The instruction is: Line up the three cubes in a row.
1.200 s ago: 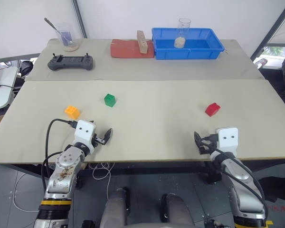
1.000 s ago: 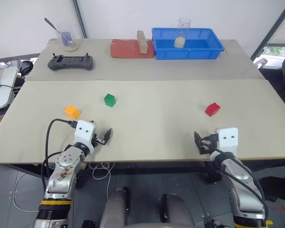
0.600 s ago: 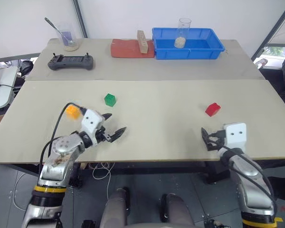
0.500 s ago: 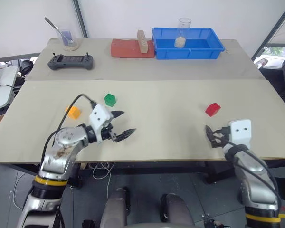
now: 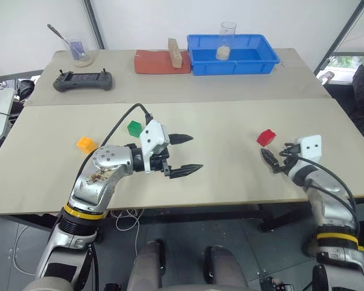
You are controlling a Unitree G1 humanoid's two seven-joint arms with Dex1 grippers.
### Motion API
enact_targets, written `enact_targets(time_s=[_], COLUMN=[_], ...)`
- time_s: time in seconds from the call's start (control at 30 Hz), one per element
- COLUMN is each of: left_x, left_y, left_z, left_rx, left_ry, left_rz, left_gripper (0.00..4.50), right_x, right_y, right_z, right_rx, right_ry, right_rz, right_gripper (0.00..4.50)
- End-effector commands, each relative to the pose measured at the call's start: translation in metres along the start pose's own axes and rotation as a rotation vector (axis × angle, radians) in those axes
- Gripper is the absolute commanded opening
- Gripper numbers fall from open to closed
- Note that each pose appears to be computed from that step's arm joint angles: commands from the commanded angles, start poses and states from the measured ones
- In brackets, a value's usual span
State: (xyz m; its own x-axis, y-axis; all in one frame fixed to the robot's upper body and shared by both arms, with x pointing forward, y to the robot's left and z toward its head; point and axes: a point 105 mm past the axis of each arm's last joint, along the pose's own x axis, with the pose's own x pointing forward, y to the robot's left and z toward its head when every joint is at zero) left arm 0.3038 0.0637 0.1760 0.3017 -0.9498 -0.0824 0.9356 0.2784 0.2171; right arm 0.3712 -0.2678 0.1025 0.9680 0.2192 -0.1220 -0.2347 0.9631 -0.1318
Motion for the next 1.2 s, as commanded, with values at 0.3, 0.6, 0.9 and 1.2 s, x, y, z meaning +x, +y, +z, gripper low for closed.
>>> enact_targets(time_s=[0.3, 0.6, 0.9, 1.2], left_x=[-0.006, -0.010, -0.022, -0.088], left_y=[0.004, 0.003, 0.003, -0.034], left_z=[0.014, 0.012, 0.007, -0.036], left_rx=[0.012, -0.004, 0.009, -0.019], left_ry=[-0.040, -0.044, -0.019, 0.084], left_rz=[0.025, 0.052, 0.054, 0.162], left_gripper=[4.41, 4.50, 4.50, 4.50], right_x=[0.036, 0.040, 0.041, 0.013], right_y=[-0.018, -0.016, 0.019, 0.136], right_z=[0.022, 0.027, 0.049, 0.062], right_rx=[-0.082, -0.072, -0.108, -0.208], right_ry=[-0.017, -0.035, -0.108, -0.088], right_rz=[0.018, 0.072, 0.257, 0.950], right_gripper=[4.50, 2.25, 1.45, 1.45])
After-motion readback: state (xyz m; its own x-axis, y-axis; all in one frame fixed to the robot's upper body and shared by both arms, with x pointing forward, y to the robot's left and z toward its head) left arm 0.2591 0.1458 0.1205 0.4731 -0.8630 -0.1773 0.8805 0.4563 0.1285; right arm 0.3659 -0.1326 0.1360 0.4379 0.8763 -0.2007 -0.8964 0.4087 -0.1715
